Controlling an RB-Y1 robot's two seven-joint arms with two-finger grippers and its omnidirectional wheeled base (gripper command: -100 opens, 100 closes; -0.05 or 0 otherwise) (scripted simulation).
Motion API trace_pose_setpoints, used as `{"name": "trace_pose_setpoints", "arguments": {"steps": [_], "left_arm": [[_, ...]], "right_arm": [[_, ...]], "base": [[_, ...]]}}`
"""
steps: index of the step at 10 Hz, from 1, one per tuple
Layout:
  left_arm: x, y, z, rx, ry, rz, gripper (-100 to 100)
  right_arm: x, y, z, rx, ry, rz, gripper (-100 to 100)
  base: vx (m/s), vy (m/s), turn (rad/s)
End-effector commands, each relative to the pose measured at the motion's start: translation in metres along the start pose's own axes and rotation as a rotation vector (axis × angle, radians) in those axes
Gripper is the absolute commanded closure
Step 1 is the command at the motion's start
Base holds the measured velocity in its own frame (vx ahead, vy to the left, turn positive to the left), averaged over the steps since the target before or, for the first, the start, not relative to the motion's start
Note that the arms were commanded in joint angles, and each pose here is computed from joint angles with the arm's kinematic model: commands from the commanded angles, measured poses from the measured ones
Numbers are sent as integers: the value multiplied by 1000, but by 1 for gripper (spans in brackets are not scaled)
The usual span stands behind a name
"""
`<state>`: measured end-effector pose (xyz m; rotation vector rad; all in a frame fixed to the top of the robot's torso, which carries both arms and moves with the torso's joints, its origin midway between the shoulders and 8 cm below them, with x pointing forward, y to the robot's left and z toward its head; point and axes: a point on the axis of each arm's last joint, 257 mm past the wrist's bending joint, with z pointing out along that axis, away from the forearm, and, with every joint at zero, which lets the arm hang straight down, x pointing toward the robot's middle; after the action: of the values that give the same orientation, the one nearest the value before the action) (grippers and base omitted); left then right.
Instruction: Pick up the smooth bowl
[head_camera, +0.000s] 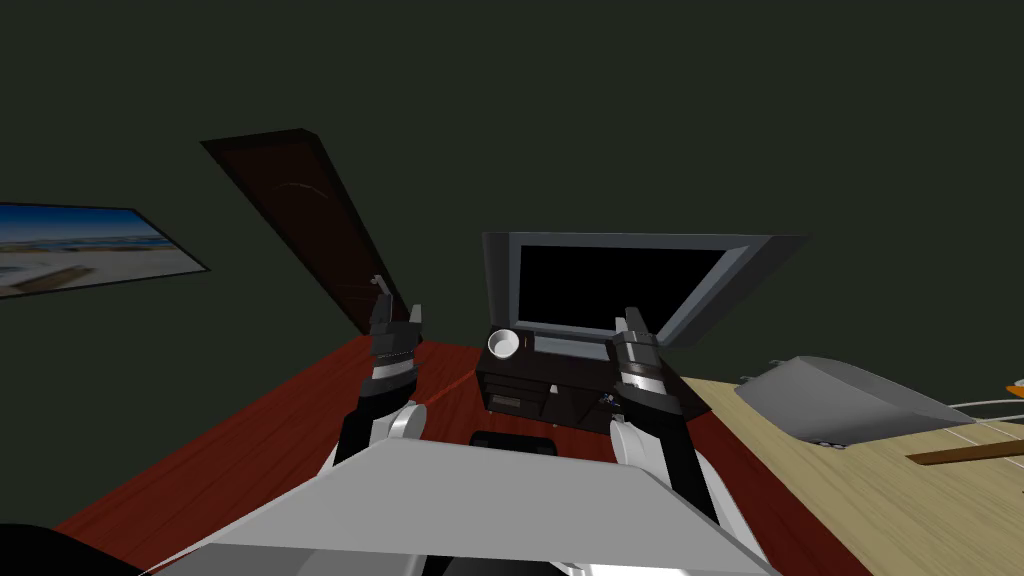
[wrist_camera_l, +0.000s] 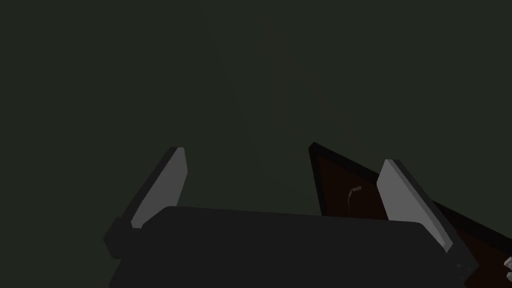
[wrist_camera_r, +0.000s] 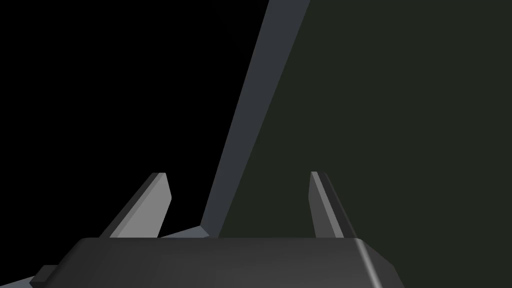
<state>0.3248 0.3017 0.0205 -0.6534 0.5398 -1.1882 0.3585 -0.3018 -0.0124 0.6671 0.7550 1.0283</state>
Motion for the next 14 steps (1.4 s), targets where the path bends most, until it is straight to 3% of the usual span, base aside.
{"name": "trace_pose_setpoints", "arguments": {"steps": [1,7,10,14], "left_arm": [[5,3,2,-4,37,8,-100],[30,34,24,-61,172,36,-100],[40,58,41,-110,208,48,-100],[47,84,51,-179,227,57,-100]], "right_arm": [[0,0,0,0,0,0,0],[0,0,0,0,0,0,0],[0,0,0,0,0,0,0],[0,0,0,0,0,0,0]], "base": [[-10,4,-15],[-59,16,-36],[-88,14,-55],[-51,8,-41]]}}
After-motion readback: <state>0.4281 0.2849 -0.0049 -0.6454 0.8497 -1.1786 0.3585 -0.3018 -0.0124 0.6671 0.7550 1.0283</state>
